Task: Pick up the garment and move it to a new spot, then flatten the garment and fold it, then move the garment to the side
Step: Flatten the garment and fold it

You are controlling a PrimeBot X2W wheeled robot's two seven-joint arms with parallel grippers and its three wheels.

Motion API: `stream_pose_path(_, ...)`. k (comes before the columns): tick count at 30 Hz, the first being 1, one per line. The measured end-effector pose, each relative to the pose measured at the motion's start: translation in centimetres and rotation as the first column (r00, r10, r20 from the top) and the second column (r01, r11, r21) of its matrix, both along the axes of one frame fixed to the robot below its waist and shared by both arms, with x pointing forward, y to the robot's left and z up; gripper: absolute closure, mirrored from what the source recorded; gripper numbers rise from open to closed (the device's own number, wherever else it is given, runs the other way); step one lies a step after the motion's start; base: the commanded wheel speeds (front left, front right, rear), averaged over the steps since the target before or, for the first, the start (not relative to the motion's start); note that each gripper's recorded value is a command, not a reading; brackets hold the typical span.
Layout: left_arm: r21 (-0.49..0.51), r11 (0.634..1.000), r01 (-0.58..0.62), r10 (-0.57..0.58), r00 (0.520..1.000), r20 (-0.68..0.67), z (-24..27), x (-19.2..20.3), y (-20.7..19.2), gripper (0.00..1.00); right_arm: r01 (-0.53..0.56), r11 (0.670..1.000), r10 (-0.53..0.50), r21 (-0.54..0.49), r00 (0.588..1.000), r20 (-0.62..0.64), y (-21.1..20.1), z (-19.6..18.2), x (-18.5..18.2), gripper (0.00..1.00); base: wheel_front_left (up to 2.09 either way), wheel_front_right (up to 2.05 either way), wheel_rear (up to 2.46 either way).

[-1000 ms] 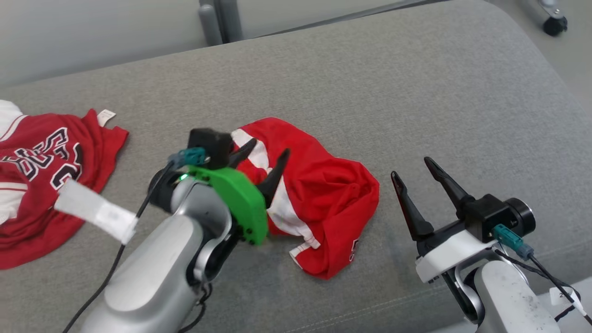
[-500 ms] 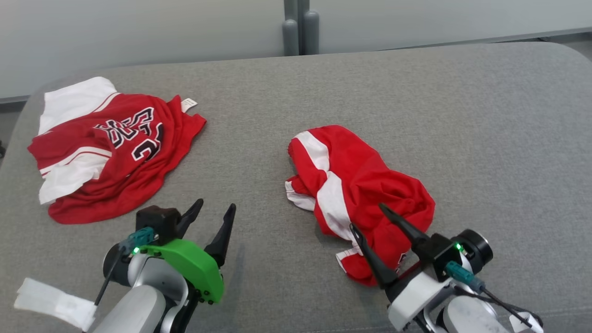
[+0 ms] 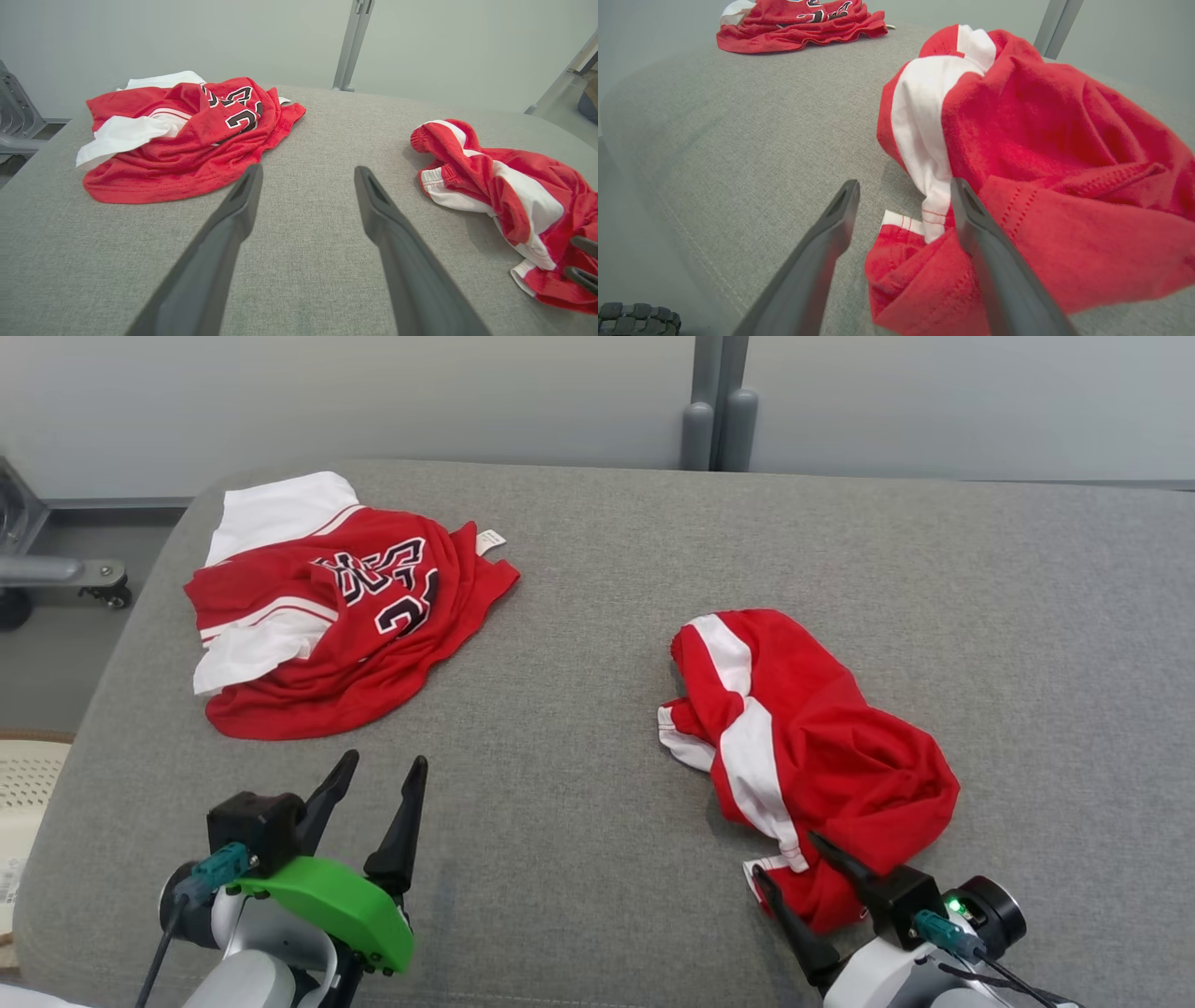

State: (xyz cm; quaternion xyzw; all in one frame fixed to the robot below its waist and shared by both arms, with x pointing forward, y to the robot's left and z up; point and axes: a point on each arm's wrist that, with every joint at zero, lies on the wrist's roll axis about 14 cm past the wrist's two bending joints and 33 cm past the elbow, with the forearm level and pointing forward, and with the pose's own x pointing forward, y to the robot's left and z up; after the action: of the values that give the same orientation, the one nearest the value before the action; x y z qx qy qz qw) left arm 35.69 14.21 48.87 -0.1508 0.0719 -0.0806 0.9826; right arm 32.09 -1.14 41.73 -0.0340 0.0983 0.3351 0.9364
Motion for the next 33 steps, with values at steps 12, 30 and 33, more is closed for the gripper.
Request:
stream_pose_path(12,-0.016,0.997,-0.07,0.07,0.997,0.015,0.3,-1.7,1.9,0.0,-0.025,0.993,0.018,-0.117,0.998,-0.061,-0.1,-2.3,1.9,0.0,0.0,0.0,0.0)
stream_pose_path(30,-0.025,0.989,-0.148,0.148,0.989,0.007,0.1,-3.0,4.2,0.0,-0.073,0.963,0.024,-0.26,0.982,-0.189,-0.5,-5.3,2.0,1.0,0.0,0.0,0.0)
stream_pose_path(33,-0.026,0.99,-0.14,0.14,0.99,0.002,0.0,-2.9,4.0,0.0,-0.066,0.964,0.021,-0.257,0.985,-0.173,-0.9,-4.8,2.4,1.0,0.0,0.0,0.0)
